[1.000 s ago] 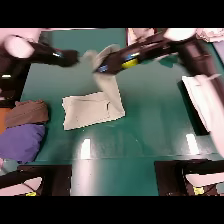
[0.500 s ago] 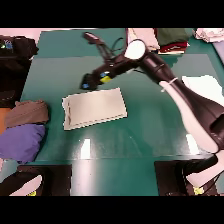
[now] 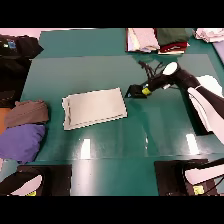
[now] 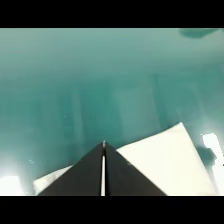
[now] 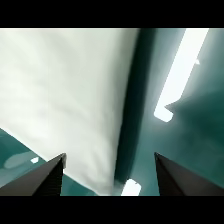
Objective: Fold the shirts.
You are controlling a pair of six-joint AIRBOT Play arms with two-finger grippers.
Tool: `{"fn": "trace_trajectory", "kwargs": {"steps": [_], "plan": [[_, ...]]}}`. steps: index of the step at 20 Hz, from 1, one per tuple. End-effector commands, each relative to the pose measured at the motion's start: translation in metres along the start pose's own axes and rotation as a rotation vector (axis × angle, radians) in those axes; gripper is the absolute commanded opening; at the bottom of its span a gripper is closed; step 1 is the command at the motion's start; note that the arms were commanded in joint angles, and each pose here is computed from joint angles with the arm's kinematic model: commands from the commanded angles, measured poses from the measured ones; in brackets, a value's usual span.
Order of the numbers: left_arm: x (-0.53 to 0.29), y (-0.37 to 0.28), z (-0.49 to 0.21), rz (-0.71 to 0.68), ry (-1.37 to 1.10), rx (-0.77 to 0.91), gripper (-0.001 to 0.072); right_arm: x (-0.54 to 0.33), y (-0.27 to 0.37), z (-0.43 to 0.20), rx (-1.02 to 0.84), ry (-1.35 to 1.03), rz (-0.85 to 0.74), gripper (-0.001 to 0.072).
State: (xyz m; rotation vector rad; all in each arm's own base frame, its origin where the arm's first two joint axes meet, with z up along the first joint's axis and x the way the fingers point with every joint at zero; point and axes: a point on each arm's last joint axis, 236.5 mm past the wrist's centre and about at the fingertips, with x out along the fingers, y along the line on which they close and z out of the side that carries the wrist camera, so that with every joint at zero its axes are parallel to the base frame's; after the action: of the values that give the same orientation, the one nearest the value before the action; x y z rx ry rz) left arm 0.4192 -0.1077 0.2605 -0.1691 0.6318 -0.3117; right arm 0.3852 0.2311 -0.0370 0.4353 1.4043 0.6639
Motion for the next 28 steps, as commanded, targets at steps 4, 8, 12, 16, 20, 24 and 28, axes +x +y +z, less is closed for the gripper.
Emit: {"fn": "trace_trajectory", "kwargs": {"steps": [4, 8, 12, 16, 20, 24, 28], "plan": [[0.013, -0.009, -0.002, -0.052, 0.015, -0.013, 0.0023, 0.083, 0.027, -0.009, 0.116, 0.075, 0.176, 0.0616], [0.013, -0.017, 0.001, -0.079, 0.002, -0.025, 0.0023, 0.115, 0.075, 0.012, -0.064, 0.047, 0.191, 0.0038], [0.017, -0.056, -0.005, -0.14, 0.005, 0.042, 0.0022, 0.059, 0.089, 0.073, -0.231, -0.124, 0.11, 0.0019], [0.016, -0.113, -0.022, -0.237, 0.027, 0.131, 0.0023, -0.092, 0.013, 0.135, -0.21, -0.364, -0.177, 0.0019], [0.011, -0.152, -0.027, -0.311, 0.008, 0.173, 0.0023, -0.253, -0.1, 0.125, -0.01, -0.531, -0.417, 0.0019], [0.008, -0.168, -0.018, -0.343, -0.047, 0.179, 0.0023, -0.361, -0.19, 0.085, 0.215, -0.683, -0.508, 0.0019], [0.008, -0.169, -0.016, -0.343, -0.057, 0.177, 0.0023, -0.407, -0.23, 0.059, 0.336, -0.773, -0.516, 0.0019]]}}
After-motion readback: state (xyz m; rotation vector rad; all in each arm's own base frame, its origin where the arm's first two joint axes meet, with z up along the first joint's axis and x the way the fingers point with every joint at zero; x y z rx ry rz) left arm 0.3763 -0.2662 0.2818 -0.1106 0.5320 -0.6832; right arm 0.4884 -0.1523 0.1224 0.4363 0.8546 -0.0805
